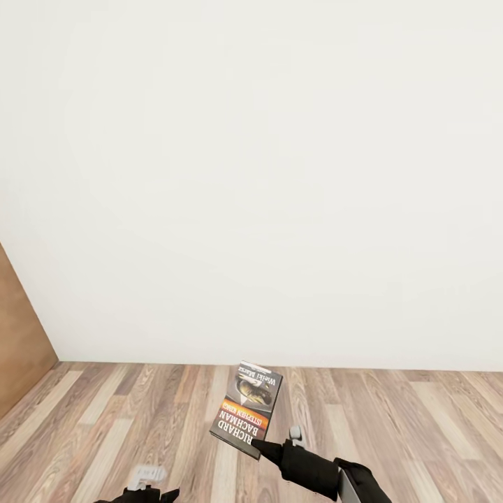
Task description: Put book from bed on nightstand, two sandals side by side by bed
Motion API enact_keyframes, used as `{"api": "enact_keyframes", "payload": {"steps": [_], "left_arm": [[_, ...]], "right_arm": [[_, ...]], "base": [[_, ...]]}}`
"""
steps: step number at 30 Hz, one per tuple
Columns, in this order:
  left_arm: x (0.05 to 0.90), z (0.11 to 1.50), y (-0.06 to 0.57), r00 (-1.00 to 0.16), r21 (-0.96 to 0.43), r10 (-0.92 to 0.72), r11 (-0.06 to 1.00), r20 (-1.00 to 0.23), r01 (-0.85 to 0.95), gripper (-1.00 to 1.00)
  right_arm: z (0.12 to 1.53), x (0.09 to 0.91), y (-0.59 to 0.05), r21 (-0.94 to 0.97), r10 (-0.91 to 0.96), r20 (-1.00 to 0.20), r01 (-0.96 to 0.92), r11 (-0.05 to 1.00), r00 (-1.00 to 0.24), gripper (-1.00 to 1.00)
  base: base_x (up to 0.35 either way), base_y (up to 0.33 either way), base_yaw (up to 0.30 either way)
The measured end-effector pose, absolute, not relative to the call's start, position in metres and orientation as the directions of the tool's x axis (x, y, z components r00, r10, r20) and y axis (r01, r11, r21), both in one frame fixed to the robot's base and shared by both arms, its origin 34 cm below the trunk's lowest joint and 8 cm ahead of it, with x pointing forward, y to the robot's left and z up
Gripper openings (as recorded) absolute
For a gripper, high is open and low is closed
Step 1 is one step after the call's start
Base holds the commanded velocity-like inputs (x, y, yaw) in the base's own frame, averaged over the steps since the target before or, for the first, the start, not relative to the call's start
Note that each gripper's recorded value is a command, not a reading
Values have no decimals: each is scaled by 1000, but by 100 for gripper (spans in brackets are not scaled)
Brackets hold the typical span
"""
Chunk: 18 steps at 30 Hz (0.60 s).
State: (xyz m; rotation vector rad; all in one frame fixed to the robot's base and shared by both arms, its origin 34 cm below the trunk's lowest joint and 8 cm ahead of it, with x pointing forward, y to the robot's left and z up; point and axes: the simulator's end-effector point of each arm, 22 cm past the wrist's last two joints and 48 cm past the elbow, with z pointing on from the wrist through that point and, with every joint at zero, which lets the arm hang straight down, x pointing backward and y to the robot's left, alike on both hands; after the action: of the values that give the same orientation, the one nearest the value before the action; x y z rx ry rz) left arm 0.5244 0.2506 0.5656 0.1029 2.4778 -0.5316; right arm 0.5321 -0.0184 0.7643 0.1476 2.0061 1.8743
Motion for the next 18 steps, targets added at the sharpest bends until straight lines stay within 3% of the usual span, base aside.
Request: {"api": "enact_keyframes", "payload": {"steps": [18], "left_arm": [[524, 566, 243, -820, -359, -50, 913, -570, 194, 100]], "right_arm": [[764, 532, -18, 978, 337, -208, -185, 100, -918, -100]], "base": [[252, 0, 0]]}}
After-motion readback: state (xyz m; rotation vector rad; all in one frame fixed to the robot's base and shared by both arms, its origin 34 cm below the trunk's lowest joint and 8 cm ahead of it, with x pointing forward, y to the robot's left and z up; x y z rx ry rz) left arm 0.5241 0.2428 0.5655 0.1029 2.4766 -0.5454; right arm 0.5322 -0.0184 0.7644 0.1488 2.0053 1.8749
